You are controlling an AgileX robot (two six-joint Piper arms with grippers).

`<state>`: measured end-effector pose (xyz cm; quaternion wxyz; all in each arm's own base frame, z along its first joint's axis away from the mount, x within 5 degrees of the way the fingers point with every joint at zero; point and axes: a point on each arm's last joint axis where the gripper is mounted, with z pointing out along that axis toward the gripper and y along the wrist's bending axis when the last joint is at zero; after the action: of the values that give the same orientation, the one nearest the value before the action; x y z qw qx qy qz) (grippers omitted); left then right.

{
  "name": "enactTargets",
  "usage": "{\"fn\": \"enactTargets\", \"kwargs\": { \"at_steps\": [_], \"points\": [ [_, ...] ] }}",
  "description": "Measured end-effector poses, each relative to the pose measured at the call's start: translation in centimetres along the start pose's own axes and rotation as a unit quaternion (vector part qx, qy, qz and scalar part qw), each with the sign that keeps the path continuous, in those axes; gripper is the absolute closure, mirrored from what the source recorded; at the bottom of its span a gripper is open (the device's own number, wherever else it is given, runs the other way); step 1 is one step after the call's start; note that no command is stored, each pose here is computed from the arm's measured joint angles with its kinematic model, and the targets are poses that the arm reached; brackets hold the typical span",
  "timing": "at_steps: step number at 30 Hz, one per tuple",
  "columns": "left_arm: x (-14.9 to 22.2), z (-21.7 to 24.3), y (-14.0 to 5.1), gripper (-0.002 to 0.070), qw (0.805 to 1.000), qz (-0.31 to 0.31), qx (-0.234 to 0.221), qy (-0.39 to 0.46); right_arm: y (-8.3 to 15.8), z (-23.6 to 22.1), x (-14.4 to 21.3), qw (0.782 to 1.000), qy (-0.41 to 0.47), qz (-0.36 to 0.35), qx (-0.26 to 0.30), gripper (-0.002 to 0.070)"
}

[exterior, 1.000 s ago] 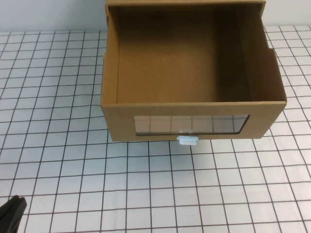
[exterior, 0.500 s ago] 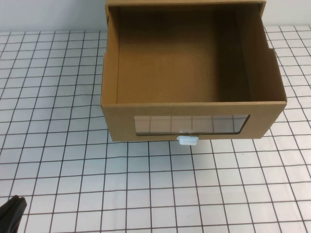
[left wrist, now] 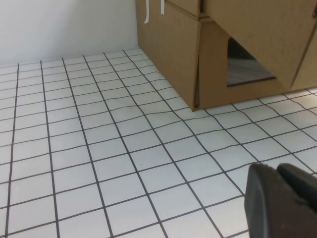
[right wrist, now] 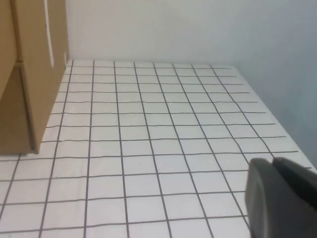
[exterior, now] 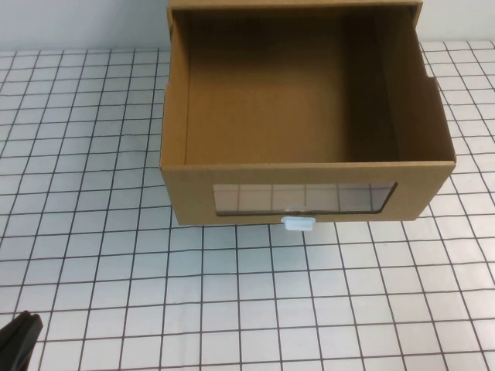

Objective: Open the shoe box
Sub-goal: 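Pull the top drawer of the cardboard box fully open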

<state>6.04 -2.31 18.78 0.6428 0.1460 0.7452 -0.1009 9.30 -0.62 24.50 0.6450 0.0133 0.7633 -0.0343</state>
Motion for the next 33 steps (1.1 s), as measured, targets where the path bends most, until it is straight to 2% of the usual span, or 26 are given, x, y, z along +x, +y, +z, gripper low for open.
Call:
{"fn": "enactTargets", "kwargs": {
  "at_steps": [10,22,27,33],
  "points": [
    [0.0,0.0,0.0,0.0678,1.0,0.0,0.0,0.0,-0.3,-3.0,4.2,0.995,-0.099,0.014,0.002,0.0689],
    [0.0,0.0,0.0,0.0678,1.0,0.0,0.0,0.0,0.0,-2.9,4.9,0.994,-0.097,0.042,-0.013,0.0689],
    [0.0,0.0,0.0,0.0678,1.0,0.0,0.0,0.0,0.1,-2.9,4.9,0.992,-0.096,0.083,-0.024,0.0689],
    [0.0,0.0,0.0,0.0678,1.0,0.0,0.0,0.0,0.5,-2.7,5.9,0.998,-0.036,0.044,-0.04,0.0689]
  ]
}}
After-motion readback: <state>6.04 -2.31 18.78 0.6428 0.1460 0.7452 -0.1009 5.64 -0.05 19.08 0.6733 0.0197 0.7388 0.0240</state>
